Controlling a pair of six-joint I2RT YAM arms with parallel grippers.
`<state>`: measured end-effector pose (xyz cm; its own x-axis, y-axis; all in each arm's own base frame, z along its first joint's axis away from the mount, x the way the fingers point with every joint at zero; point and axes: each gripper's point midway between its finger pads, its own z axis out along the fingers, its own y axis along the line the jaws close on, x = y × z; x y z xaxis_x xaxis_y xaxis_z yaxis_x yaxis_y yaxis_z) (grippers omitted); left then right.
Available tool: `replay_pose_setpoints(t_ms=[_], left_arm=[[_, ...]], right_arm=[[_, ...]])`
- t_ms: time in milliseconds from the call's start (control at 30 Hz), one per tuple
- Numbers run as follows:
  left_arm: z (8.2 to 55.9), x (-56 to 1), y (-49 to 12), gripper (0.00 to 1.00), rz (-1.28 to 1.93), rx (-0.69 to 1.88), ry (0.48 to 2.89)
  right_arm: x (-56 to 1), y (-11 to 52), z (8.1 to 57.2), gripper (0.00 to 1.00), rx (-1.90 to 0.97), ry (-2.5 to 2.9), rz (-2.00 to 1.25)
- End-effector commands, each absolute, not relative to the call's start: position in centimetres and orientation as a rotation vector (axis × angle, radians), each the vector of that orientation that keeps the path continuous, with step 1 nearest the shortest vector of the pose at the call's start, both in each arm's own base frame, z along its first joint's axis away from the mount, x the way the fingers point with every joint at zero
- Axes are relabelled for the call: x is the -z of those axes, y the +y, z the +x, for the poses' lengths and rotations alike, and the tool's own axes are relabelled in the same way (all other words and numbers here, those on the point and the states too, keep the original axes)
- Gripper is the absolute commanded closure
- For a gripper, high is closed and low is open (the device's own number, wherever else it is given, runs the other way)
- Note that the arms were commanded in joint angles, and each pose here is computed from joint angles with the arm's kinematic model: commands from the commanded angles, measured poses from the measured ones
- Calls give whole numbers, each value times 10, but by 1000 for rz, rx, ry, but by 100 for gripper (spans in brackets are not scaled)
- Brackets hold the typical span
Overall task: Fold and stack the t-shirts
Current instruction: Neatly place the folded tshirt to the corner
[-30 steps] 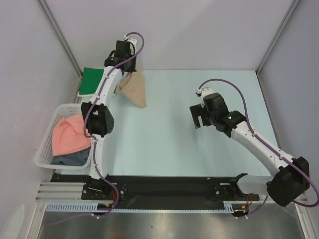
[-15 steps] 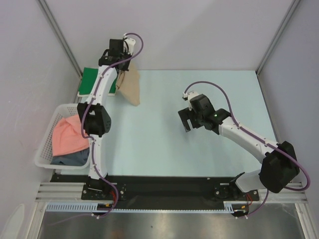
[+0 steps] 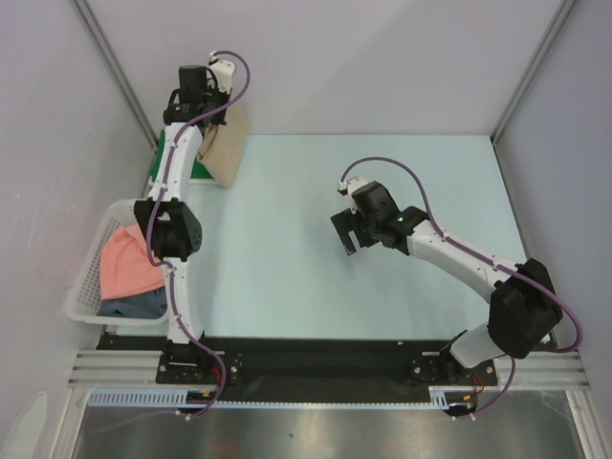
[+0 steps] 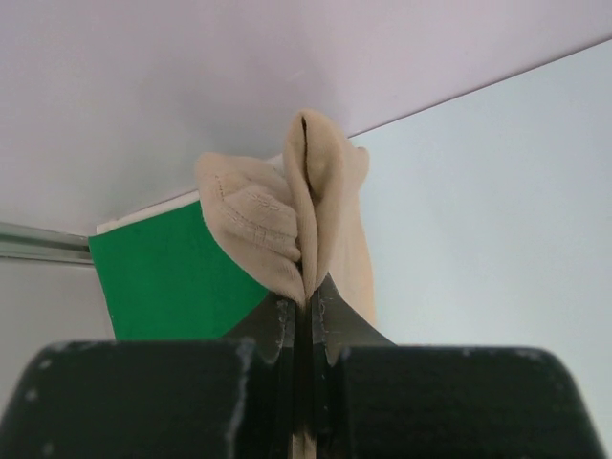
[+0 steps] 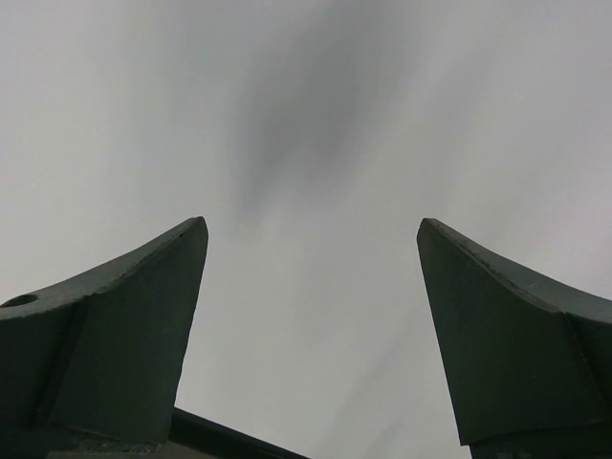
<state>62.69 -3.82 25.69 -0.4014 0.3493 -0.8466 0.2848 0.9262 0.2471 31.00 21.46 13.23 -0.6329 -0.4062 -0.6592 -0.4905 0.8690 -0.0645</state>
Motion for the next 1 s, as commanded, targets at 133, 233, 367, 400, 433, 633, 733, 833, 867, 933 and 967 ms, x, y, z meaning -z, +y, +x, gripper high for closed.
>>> replay_pose_setpoints(t_ms=[133, 233, 367, 400, 433, 633, 733, 833, 867, 933, 967], left_arm=[[622, -337, -35, 100, 475, -84, 1817], [624, -340, -28, 100, 465, -97, 1807], [624, -344, -20, 100, 448, -100, 1800], [623, -345, -18, 100, 446, -103, 1799], [624, -345, -16, 100, 446, -101, 1799], [626, -353, -5, 100, 425, -92, 1770], [628, -350, -1, 100, 420, -98, 1776], [627, -351, 8, 100, 398, -127, 1782], [628, -351, 8, 100, 400, -121, 1778], [628, -354, 12, 100, 393, -114, 1769], [628, -354, 14, 100, 390, -113, 1769]], right_arm=[[-162, 237, 324, 4, -181, 2241, -658], [-160, 240, 326, 4, -185, 2248, -659], [-155, 247, 324, 4, -190, 2260, -676], [-156, 248, 323, 4, -191, 2259, -677], [-155, 248, 323, 4, -188, 2260, -677], [-155, 253, 325, 4, -188, 2259, -684], [-156, 258, 326, 4, -195, 2259, -687], [-154, 261, 325, 3, -194, 2258, -697], [-153, 261, 326, 3, -191, 2262, -698], [-151, 263, 325, 4, -192, 2265, -705], [-151, 263, 325, 3, -191, 2264, -703]])
